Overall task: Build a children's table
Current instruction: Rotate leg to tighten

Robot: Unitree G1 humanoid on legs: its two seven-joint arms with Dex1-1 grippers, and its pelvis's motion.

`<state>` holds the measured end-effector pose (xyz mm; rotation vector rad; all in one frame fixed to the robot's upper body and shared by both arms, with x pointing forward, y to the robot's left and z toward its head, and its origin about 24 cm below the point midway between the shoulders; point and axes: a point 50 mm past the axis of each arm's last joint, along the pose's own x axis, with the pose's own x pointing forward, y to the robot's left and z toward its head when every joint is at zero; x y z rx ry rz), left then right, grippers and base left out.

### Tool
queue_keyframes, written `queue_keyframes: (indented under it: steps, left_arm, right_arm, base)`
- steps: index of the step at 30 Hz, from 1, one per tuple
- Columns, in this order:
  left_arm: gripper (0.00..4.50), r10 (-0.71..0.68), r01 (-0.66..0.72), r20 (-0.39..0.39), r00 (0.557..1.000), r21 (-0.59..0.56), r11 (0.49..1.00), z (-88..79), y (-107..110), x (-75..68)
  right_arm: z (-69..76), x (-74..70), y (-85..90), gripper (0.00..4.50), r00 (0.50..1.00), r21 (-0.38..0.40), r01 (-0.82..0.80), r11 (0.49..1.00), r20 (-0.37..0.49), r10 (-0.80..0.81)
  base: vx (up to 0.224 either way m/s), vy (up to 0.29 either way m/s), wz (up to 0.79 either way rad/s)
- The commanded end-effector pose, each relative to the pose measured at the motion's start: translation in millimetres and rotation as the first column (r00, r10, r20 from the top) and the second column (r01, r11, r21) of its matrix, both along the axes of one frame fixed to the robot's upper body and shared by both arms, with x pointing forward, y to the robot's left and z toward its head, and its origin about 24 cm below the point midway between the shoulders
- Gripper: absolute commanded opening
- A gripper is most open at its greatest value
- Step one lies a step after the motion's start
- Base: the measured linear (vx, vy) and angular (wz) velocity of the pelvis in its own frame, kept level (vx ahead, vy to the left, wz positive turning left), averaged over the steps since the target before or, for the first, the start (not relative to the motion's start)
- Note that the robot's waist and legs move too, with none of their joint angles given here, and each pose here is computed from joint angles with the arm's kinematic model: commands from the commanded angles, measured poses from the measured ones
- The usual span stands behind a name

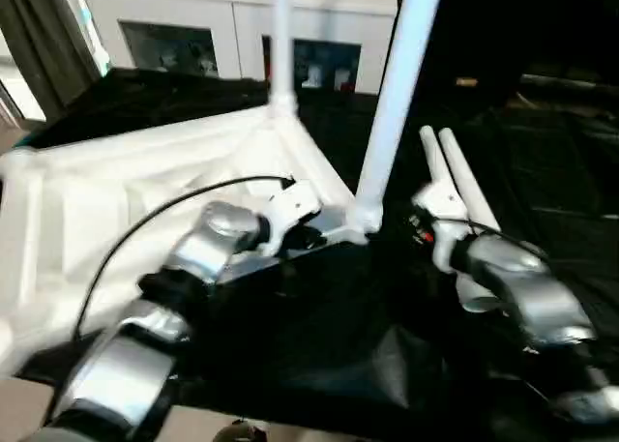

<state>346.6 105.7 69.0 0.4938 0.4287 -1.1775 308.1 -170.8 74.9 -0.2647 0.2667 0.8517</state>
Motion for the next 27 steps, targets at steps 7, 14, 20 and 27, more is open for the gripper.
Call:
queue_keyframes:
  steps: [7,14,20,27]
  left_arm:
    - [0.0,-0.27,0.269,-0.093,0.958,-0.019,0.963,1.9,-1.9,-25.3]
    - [0.0,-0.304,0.303,-0.111,0.946,-0.024,0.953,3.6,1.2,-31.5]
    - [0.0,-0.297,0.297,-0.111,0.948,-0.017,0.955,3.8,2.1,-31.6]
    - [0.0,-0.29,0.29,-0.11,0.951,-0.016,0.957,4.3,2.2,-31.6]
  right_arm:
    - [9.1,-12.8,0.6,3.86,0.984,-0.041,-0.173,0.984,-0.054,0.17]
    - [5.9,-21.1,6.4,3.86,0.967,-0.03,-0.239,0.971,-0.095,0.235]
    - [5.4,-22.8,9.2,3.52,0.961,-0.021,-0.256,0.966,-0.111,0.253]
    - [4.7,-24.5,11.6,2.96,0.958,-0.011,-0.265,0.964,-0.121,0.262]
  base:
    - [0.0,0.0,0.0]
    - [0.0,0.0,0.0]
    - [0.0,0.0,0.0]
    - [0.0,0.0,0.0]
